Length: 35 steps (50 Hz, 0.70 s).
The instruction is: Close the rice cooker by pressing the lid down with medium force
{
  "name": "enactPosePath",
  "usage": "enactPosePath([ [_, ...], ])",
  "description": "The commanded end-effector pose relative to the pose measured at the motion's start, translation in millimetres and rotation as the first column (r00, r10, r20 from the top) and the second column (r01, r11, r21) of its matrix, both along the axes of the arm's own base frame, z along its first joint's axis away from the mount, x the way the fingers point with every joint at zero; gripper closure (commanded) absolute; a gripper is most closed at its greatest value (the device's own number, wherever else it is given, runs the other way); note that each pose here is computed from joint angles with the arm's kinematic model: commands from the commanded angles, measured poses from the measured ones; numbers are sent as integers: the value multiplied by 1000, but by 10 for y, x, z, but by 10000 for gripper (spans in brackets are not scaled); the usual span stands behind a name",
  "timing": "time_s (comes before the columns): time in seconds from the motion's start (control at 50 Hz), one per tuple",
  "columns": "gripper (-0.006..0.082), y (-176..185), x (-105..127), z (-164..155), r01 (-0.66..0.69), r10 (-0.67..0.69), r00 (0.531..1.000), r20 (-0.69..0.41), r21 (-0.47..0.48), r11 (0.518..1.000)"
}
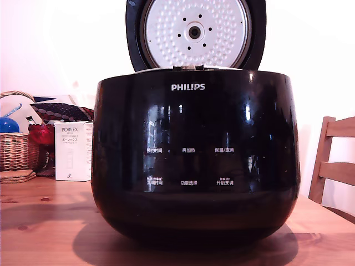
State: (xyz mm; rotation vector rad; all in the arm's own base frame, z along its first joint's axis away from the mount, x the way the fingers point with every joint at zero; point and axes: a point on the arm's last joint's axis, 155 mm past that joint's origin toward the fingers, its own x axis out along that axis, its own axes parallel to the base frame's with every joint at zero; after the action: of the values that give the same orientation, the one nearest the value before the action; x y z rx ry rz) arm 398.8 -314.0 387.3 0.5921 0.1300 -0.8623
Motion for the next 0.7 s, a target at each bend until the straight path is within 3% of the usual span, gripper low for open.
enactPosePath([
  [0.0, 788, -135, 67, -960, 27, -2, 981, -193, 126, 992],
  [0.34, 788, -114, -157, -1111, 66, -15, 960, -280, 170, 983],
  [0.68, 788, -197, -526, -992, 116, -72, 887, -456, 68, 991],
])
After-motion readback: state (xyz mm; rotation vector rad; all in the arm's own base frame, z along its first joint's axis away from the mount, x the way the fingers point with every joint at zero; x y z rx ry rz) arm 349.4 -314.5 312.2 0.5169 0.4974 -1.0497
